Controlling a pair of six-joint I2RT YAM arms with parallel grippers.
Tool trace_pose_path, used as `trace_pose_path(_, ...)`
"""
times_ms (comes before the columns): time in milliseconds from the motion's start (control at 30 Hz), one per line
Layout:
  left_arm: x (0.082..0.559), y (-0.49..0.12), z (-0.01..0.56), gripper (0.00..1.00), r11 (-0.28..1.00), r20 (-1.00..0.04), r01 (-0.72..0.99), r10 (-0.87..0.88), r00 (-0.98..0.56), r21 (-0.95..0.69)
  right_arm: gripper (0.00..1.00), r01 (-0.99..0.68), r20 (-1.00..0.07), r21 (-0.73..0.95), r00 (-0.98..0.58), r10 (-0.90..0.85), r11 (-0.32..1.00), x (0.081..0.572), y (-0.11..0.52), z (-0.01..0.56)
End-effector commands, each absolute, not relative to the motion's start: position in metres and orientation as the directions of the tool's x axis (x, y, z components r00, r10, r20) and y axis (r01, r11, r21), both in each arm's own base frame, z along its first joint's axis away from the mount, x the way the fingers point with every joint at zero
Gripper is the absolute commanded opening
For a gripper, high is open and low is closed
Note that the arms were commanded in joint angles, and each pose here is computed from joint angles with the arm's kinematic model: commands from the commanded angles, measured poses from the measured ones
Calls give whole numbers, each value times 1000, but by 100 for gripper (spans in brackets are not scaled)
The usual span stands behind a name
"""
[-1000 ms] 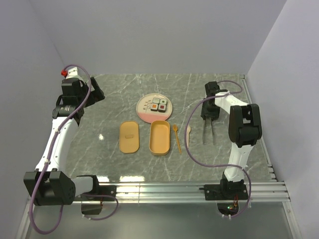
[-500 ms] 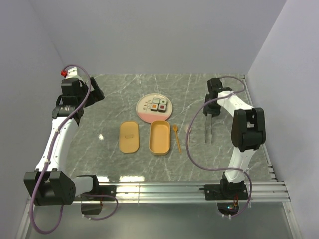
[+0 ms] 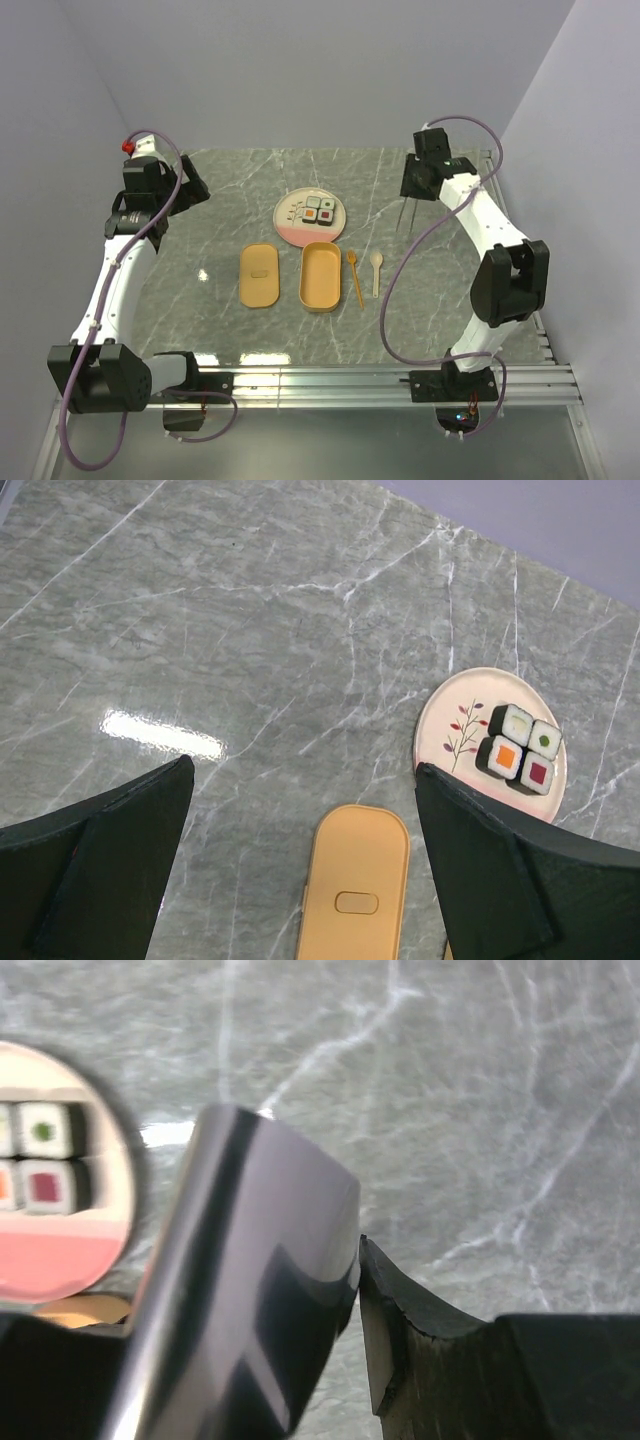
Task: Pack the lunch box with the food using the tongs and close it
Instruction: Pick up the food using the clamp
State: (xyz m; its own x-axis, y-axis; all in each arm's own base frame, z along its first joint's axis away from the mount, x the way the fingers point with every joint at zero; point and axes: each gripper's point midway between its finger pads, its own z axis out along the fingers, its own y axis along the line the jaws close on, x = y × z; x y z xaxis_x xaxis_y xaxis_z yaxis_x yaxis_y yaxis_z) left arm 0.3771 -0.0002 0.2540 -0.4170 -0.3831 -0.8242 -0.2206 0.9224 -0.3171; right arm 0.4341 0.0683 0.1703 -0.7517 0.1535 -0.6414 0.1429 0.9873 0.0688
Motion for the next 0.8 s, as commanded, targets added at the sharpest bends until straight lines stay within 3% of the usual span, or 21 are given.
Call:
trace_pose_path(0,374,4,279,99,930,-862,-200,-362,-356,-308,47,91,-726,88,-676,127,992,442,89,218)
trace_pose_path(400,364,2,287,99,917,-853,-204,-396,-340,-344,47,-73,-845,188,-521,123,979,471,182,276)
trace_pose_path(767,360,5,285,99,908,-843,-232,-411,-347,-348,47,-157,-883,244,-444,152,957,503,242,285)
